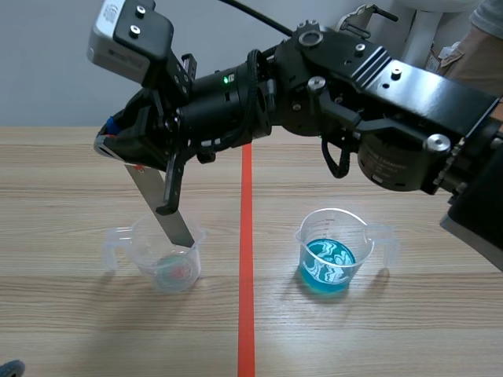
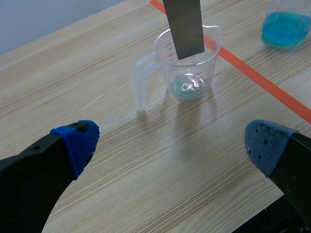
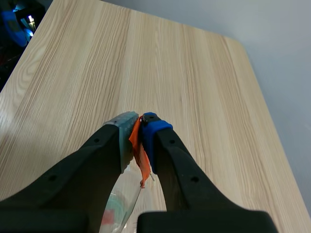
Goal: Do the redox reaction experiment
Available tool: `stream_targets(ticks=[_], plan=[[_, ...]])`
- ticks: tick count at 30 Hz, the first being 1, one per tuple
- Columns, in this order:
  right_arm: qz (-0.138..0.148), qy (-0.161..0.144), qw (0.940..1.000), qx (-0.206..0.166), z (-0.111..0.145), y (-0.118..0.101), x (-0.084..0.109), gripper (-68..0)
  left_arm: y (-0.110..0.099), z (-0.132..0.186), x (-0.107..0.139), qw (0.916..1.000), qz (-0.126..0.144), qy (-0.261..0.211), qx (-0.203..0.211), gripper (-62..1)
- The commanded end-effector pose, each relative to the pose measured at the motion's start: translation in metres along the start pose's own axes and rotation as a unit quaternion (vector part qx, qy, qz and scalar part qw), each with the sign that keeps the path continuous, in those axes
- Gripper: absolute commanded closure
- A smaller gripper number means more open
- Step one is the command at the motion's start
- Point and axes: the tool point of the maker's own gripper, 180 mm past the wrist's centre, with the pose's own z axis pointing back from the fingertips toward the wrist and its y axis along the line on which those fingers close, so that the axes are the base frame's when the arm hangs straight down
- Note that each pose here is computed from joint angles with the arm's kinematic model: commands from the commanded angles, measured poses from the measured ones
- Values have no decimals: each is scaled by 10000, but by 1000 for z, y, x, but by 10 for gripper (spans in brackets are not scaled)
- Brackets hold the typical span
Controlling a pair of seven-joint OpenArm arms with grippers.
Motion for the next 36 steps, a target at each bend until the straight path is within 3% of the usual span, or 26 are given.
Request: stream_targets(ticks=[1, 11, 20, 32, 34, 36], plan=[[109, -224, 9997, 19, 0, -3, 12, -6, 0, -3, 11, 9998, 2, -198, 27, -623], [634, -227, 9977, 72, 1, -1, 4, -6, 0, -3, 11, 9998, 2, -198, 27, -623], [971, -259, 9941, 412, -5, 18, -7, -6, 0, -3, 11, 9998, 1, -198, 29, -623], [1036, -142, 9932, 513, -12, 21, -20, -8, 1, -3, 11, 9998, -8, -196, 39, -623], [1035, -142, 9932, 515, -12, 21, -20, -86, 1, -3, 11, 9998, -8, -196, 39, -623], [1030, -138, 9932, 529, -11, 22, -21, -228, 1, -3, 11, 9998, -8, -196, 39, -623]])
